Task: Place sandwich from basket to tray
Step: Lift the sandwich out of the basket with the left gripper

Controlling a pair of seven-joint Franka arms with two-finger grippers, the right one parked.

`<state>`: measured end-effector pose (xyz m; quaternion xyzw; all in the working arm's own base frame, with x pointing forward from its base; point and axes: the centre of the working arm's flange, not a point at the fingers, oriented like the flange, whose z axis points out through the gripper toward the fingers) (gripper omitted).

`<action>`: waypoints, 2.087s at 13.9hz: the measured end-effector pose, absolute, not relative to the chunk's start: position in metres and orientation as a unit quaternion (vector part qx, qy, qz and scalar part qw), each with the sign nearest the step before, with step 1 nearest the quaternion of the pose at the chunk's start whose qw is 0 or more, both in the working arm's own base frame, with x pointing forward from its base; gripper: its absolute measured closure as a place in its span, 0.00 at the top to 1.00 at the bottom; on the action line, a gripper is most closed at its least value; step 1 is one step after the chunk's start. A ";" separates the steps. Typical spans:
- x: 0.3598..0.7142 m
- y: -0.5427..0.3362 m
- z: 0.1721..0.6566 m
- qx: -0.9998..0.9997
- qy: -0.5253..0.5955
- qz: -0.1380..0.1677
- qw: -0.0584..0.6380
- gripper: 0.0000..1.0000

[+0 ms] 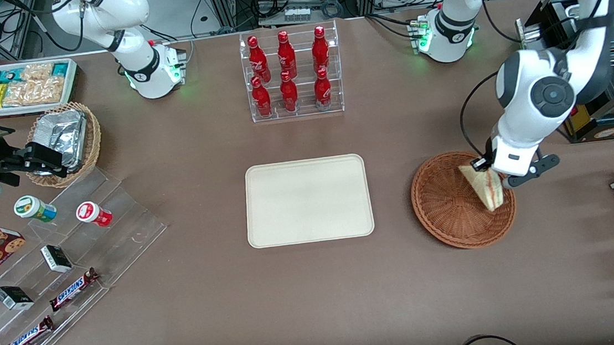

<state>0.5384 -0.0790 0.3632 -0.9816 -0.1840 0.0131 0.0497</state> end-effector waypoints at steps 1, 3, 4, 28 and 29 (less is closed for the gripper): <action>0.539 -0.080 0.379 -0.982 -0.179 0.015 0.055 0.10; 0.537 -0.084 0.410 -0.985 -0.159 0.019 0.062 0.10; 0.535 -0.085 0.424 -0.986 -0.150 0.022 0.066 0.10; 0.513 -0.273 0.478 -0.997 -0.073 0.039 -0.002 0.10; 0.514 -0.273 0.481 -0.996 -0.077 0.038 -0.008 0.10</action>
